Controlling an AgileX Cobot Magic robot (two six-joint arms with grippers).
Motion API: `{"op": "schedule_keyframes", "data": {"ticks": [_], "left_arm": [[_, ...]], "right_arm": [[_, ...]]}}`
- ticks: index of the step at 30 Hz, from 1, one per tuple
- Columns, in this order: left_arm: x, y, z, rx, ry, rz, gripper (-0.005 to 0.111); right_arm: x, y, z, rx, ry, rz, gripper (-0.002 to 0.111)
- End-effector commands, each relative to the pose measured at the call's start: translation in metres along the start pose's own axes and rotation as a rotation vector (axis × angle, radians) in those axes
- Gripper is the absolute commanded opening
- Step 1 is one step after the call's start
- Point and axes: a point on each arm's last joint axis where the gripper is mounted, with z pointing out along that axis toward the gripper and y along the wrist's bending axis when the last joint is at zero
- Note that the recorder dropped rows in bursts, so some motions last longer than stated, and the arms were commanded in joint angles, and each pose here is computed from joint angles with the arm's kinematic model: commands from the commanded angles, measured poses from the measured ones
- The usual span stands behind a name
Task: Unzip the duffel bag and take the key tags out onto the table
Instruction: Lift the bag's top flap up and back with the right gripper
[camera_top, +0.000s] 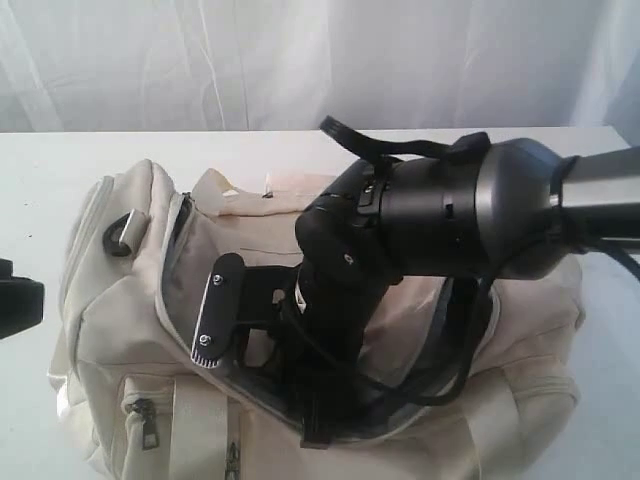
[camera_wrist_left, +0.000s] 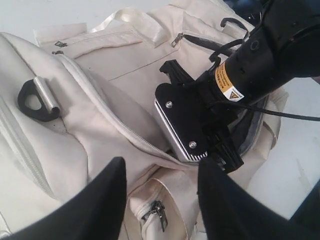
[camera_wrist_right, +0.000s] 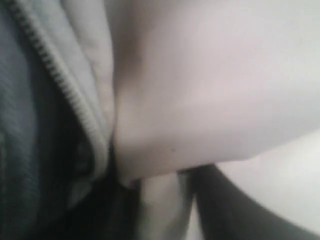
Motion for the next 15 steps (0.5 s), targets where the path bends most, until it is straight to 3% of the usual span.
{"op": "schedule_keyframes", "data": {"ticks": [1,6,15], "left_arm": [[0.002,0.000,0.000,0.004,0.021,0.014,0.049],[0.005,-0.001,0.000,0.015,0.044,0.017,0.049],[0.007,-0.001,0.000,0.011,0.069,0.032,0.049]], "right_arm": [[-0.001,-0.004,-0.002,0.048,-0.036,0.041,0.000],[-0.005,-0.021,-0.044,0.224,-0.114,0.086,0.000],[0.003,-0.021,-0.098,0.310,-0.211,0.143,0.000]]}}
